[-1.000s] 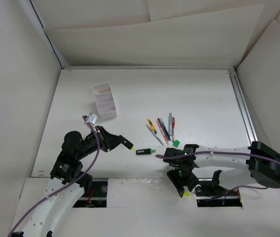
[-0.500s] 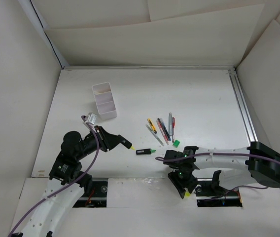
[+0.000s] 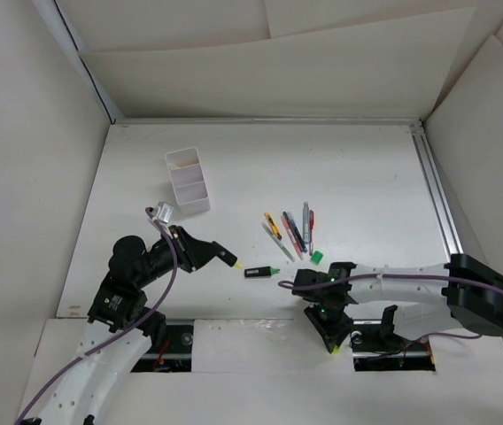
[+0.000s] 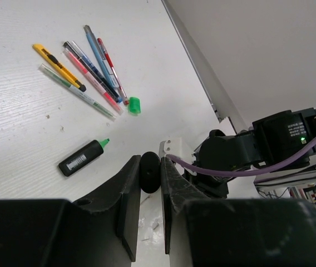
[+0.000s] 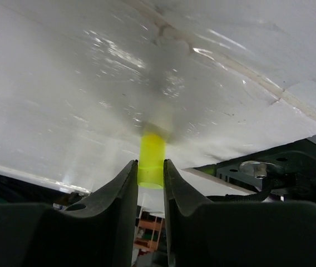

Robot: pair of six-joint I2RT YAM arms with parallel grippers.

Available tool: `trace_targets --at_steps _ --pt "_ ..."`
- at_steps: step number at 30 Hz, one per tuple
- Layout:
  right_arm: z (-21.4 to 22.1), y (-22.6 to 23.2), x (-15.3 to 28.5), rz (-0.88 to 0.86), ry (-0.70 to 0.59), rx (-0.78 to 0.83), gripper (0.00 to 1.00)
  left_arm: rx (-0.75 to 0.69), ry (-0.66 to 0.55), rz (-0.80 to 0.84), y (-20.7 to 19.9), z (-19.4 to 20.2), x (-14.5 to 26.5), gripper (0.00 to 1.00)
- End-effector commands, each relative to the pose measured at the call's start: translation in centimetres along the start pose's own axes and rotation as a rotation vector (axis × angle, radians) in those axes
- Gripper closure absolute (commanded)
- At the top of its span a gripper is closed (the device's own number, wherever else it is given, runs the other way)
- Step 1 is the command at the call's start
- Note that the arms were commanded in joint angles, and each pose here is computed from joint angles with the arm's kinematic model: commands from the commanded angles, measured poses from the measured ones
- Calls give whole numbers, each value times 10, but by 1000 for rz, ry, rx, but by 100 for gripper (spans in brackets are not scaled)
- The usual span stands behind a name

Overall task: Sort the stationery into containers
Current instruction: Move the pen cap to the center of the board.

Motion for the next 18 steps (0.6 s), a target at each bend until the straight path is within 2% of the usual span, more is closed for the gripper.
trace_targets --at_steps 1,4,5,7,12,15,18 --pt "-15 21 16 -53 -96 34 90 -35 -61 38 -10 -13 2 100" --pt "-43 53 42 -121 -264 105 90 -35 -62 39 -10 -14 0 100" --pt "-61 70 56 -145 -367 135 90 -25 -61 38 -9 -15 -2 100" --pt "-81 83 62 -134 -449 168 90 -25 -60 38 -8 -16 -4 100" --pt "-146 117 46 -67 -574 266 90 -5 -37 11 -2 -15 -9 100" --pt "-163 124 47 -41 -609 299 90 -15 -63 -24 -6 -24 -4 100" --pt "-171 112 54 -36 -636 276 91 -36 -105 -83 -8 -33 5 100"
Point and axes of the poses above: each gripper's point midway between its finger pads, its own x axis back along the fingers, its own y axis along the line the jaws close on, z = x × y, the point moved 6 cm from there along x, back along the fingers, and after that the axes turned 10 degrees about -x, right-handed, at the moved point
